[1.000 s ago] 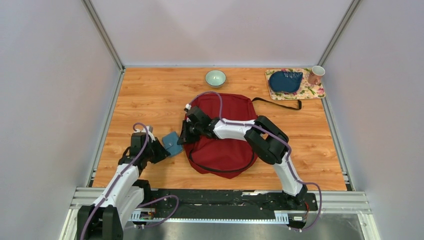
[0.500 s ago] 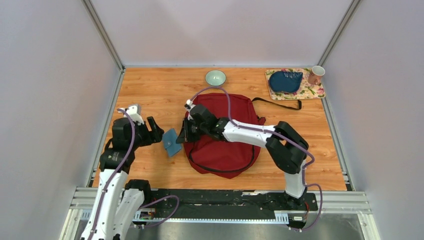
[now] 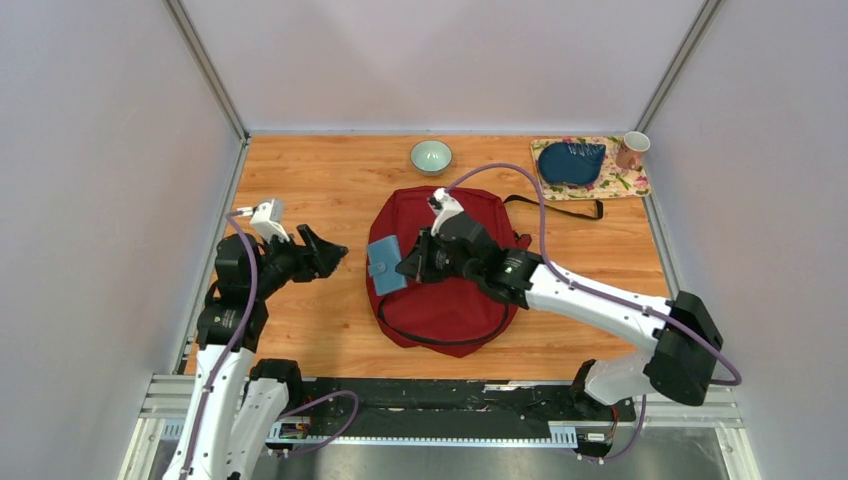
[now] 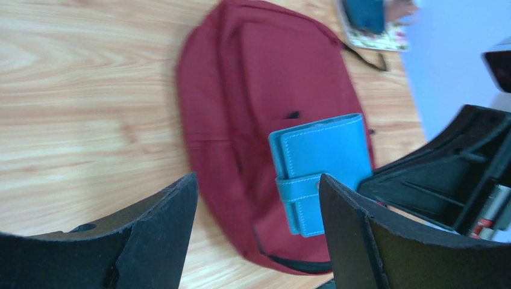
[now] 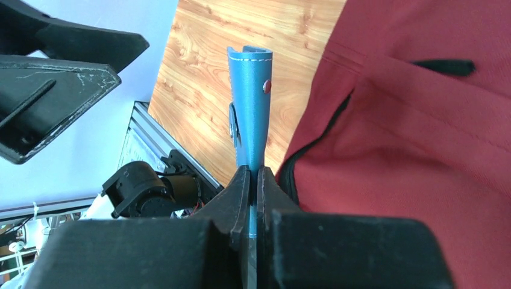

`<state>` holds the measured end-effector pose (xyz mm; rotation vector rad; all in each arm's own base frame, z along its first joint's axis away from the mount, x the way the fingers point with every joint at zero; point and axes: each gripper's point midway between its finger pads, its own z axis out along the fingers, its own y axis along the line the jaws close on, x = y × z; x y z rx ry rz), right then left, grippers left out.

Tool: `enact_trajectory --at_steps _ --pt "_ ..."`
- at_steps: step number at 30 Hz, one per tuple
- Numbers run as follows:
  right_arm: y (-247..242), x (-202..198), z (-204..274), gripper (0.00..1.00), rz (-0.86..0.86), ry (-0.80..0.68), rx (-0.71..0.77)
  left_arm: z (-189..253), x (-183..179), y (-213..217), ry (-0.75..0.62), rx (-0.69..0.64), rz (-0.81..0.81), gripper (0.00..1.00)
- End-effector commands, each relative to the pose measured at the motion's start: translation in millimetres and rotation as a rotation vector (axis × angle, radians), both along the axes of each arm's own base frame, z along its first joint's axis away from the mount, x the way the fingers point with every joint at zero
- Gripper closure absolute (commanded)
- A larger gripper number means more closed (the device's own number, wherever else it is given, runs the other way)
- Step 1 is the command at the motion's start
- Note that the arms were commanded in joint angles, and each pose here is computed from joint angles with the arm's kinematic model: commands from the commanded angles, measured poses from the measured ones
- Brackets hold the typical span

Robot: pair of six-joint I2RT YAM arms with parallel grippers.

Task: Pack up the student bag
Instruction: Pick up the personal item from the center of the board.

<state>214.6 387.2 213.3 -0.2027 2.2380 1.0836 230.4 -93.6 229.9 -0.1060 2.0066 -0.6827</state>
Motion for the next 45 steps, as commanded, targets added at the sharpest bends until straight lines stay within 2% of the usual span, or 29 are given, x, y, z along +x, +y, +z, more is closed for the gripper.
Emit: enact_trajectory --at_steps 1,2,3,5,6,11,21,24,28,36,39,40,42,43,45 --pt "-19.7 -9.5 16.8 1.0 -0.05 -0.014 0.076 21.5 -2.4 -44.2 -0.065 -0.275 -0.186 0.19" --pt "-22.1 -11.7 17.7 1.0 -0.047 -0.009 0.086 29.2 -2.0 -50.0 -0.107 -0.304 -0.229 0.19" --pt "-24.4 -13.6 19.7 1.0 -0.052 0.0 0.103 18.2 -2.9 -53.4 -0.063 -0.354 -0.229 0.19" --pt "-30.0 -18.1 27.8 1.0 -0.057 -0.009 0.143 22.8 -3.4 -59.6 -0.1 -0.398 -0.274 0.19" --pt "-29.2 -24.4 30.4 1.0 -0.029 0.003 0.161 12.5 -5.3 -62.3 -0.06 -0.442 -0.274 0.19" --pt "-33.3 -30.5 43.9 1.0 -0.018 -0.002 0.227 14.1 -14.2 -72.8 -0.092 -0.52 -0.374 0.19" --pt "-12.4 -36.6 70.0 1.0 0.069 0.003 0.356 13.7 -26.7 -85.1 -0.093 -0.546 -0.484 0.19" --pt "-5.4 -39.4 69.1 1.0 0.1 0.017 0.365 10.6 -30.7 -88.7 -0.085 -0.551 -0.493 0.21" --pt "0.6 -42.1 70.3 1.0 0.128 0.031 0.378 9.0 -32.6 -88.7 -0.095 -0.551 -0.487 0.38" --pt "3.3 -40.8 68.4 1.0 0.127 0.039 0.38 11.2 -34.1 -89.6 -0.1 -0.556 -0.504 0.56" --pt "2.4 -39.3 69.1 1.0 0.117 0.035 0.379 12.1 -35.5 -90.0 -0.102 -0.557 -0.509 0.7" --pt "2.1 -38.9 70.1 1.0 0.114 0.034 0.381 11.3 -35.8 -90.0 -0.099 -0.557 -0.508 0.79" --pt "2.2 -39.5 71.9 1.0 0.117 0.034 0.385 11.1 -36.5 -89.7 -0.101 -0.554 -0.509 0.89" --pt "2.5 -40.2 72.6 0.98 0.122 0.032 0.387 9.8 -36.7 -89.8 -0.093 -0.554 -0.506 0.97" --pt "3.0 -40.5 73.2 0.88 0.125 0.034 0.391 9.2 -34.8 -88.5 -0.093 -0.55 -0.49 1.0"
